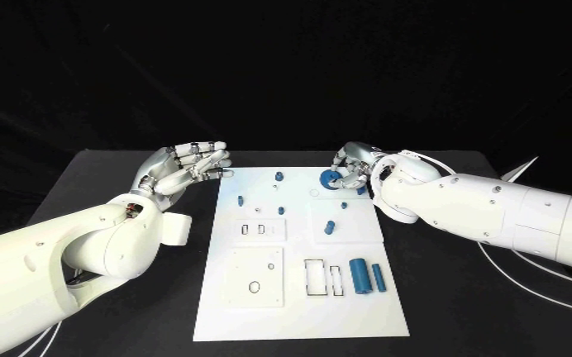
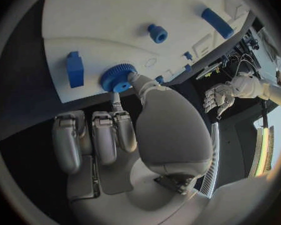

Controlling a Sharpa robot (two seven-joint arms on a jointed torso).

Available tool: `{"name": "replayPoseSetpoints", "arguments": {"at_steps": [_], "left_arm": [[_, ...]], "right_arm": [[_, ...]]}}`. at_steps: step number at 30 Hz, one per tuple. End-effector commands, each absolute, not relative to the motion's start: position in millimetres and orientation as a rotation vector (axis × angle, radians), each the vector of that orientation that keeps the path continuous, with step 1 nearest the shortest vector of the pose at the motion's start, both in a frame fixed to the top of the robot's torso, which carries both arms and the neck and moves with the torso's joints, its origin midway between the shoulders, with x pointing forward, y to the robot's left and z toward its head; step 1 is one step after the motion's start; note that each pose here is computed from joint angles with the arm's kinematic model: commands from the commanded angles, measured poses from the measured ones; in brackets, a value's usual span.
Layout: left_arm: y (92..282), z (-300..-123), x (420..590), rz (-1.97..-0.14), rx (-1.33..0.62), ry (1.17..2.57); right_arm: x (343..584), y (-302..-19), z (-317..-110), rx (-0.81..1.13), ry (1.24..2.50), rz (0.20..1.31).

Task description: Assemble the parts on the task board

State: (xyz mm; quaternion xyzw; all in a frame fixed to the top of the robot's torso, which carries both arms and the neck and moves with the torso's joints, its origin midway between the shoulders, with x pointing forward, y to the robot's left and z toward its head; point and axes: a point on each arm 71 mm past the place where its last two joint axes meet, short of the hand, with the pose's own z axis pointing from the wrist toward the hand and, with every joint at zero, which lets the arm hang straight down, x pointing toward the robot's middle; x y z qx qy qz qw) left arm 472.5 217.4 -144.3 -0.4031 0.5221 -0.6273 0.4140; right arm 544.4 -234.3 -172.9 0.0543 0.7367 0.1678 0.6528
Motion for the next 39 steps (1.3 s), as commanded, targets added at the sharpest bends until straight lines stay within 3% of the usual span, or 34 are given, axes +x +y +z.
{"name": "replayPoseSetpoints", "arguments": {"at_steps": [1, 7, 23, 39], "left_arm": [[215.1, -143.2, 471.8, -1.601, -1.005, 1.320], [215.2, -143.2, 471.8, -1.601, -1.006, 1.321], [216.0, -143.5, 472.5, -1.599, -1.006, 1.320], [214.9, -143.5, 472.3, -1.602, -1.005, 1.322]], "right_arm": [[543.6, -234.3, -179.3, 0.107, 1.709, 0.370], [543.7, -234.6, -178.4, 0.114, 1.693, 0.372], [529.5, -217.1, -157.7, 0.020, 1.471, 0.395], [509.9, -161.6, -148.8, -0.098, 1.420, 0.491]]}}
